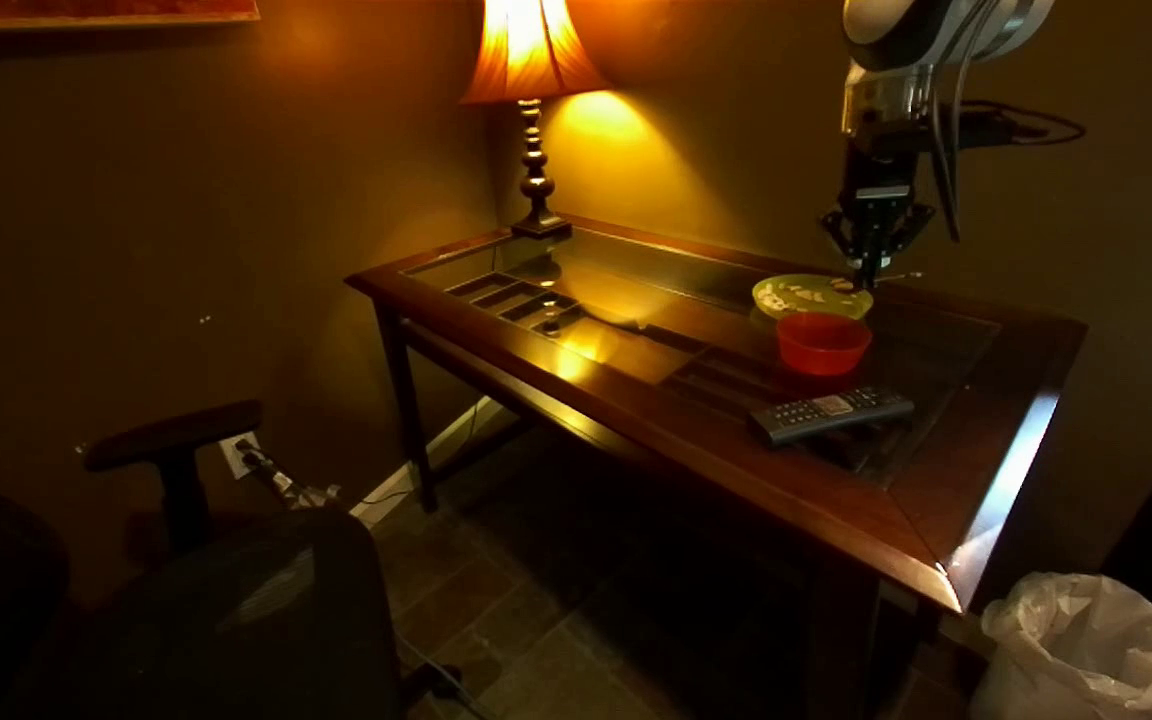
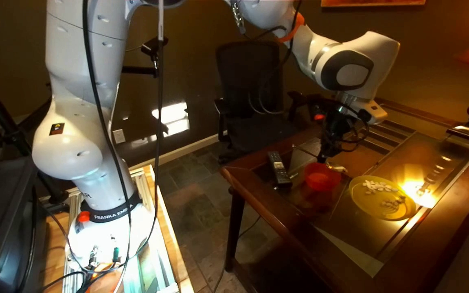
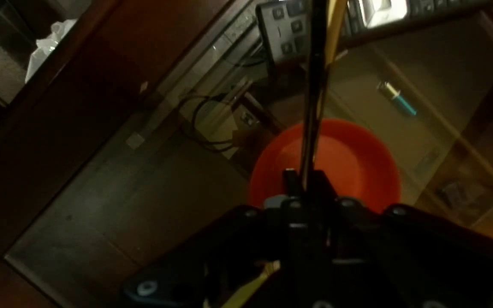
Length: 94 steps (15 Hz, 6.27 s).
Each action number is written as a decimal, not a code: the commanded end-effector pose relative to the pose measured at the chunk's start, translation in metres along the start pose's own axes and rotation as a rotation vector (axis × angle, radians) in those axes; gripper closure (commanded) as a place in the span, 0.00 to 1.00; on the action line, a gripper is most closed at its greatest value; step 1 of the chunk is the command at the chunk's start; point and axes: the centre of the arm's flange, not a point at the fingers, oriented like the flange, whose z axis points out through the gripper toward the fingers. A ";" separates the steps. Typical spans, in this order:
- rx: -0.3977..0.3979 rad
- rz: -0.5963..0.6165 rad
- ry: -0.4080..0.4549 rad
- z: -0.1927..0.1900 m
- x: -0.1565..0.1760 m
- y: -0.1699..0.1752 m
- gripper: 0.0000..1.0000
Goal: Transfer a spoonful of contents from the plate to the pink bowl
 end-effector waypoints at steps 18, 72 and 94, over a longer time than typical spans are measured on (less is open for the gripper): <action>0.278 -0.286 -0.368 -0.019 -0.003 0.022 0.98; -0.012 -0.028 0.454 0.082 0.060 -0.089 0.98; -0.042 -0.118 0.398 -0.026 0.019 -0.050 0.10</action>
